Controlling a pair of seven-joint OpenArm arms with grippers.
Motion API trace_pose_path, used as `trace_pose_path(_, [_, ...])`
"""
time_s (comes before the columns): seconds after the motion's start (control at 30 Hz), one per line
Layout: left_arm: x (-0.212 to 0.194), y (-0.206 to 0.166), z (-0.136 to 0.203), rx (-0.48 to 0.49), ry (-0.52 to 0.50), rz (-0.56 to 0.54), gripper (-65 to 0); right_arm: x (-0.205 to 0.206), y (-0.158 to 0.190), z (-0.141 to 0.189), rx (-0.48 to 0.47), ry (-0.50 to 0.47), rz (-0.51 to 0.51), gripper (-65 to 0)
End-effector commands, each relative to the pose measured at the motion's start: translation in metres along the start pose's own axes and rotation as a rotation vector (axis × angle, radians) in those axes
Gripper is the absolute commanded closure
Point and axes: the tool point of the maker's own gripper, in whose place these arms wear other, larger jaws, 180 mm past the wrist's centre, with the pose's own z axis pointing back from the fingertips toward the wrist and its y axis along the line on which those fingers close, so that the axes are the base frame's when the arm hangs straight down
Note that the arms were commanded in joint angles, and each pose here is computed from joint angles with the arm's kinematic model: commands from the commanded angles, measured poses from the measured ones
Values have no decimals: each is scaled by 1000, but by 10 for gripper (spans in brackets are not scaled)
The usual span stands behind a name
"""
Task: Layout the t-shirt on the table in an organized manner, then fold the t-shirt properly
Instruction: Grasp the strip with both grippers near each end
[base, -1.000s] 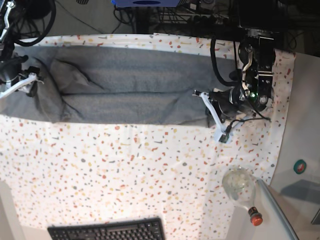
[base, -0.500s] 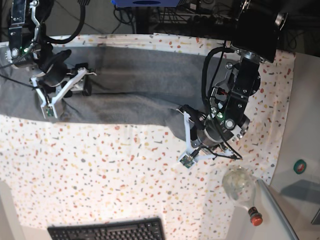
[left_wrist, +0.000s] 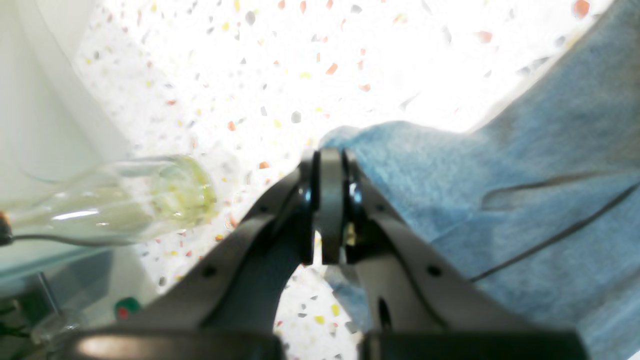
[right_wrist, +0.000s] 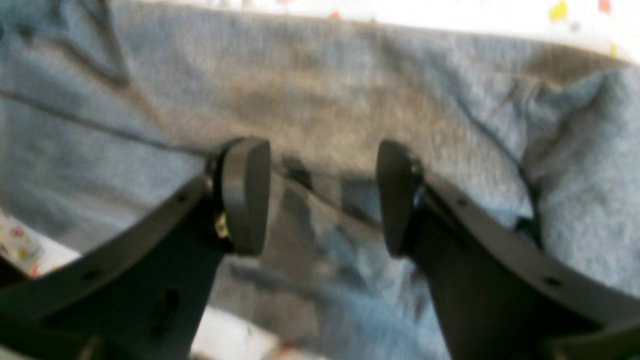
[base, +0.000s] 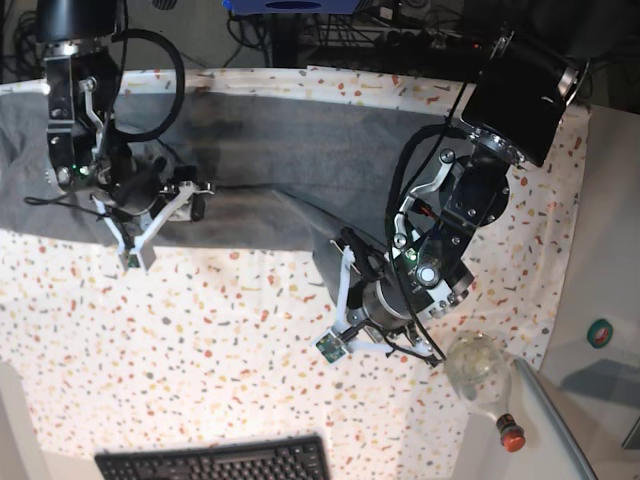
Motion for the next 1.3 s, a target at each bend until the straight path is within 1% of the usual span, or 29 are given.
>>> trace_pose_path(0.0, [16, 14, 5, 35, -45, -13, 0, 11, -2, -1, 4, -32, -1, -327])
trace_pose_path(0.1, [19, 16, 6, 41, -49, -34, 0, 0, -9, -13, -4, -2, -26, -327])
trace_pose_path(0.2, [12, 30, 7, 100, -24, -73, 0, -15, -15, -22, -12, 43, -51, -327])
trace_pose_path(0.3, [10, 40, 8, 158, -4, -112, 0, -17, -19, -26, -17, 25, -63, -327])
trace_pose_path(0.43, [8, 33, 7, 179, 15, -201, 0, -21, -22, -28, -23, 24, -75, -327])
trace_pose_path(0.5, [9, 24, 6, 169, 16, -244, 0, -22, -23, -29, -25, 25, -79, -327])
trace_pose_path(0.57, [5, 15, 5, 152, 25, -263, 0, -22, -24, -28, -28, 25, -83, -327])
trace_pose_path(0.63, [7, 13, 10, 149, 7, -269, 0, -22, -24, -28, -28, 25, -83, -327])
trace_pose_path(0.73, [-3, 12, 19, 158, 42, -266, 0, -24, -24, -28, -28, 28, -84, -327])
trace_pose_path(0.8, [-6, 12, 27, 157, 57, -300, 0, -24, -24, -28, -28, 28, -84, -327])
trace_pose_path(0.93, [-40, -6, 37, 92, 113, -406, 0, -24, -24, -28, -28, 28, -84, -327])
trace_pose_path(1.1, [-87, -29, 43, 26, 192, -433, 0, -24, -24, -28, -28, 28, -84, -327])
trace_pose_path(1.27, [-114, -35, 48, 0, 245, -451, 0, -24, -23, -29, -27, 29, -82, -327])
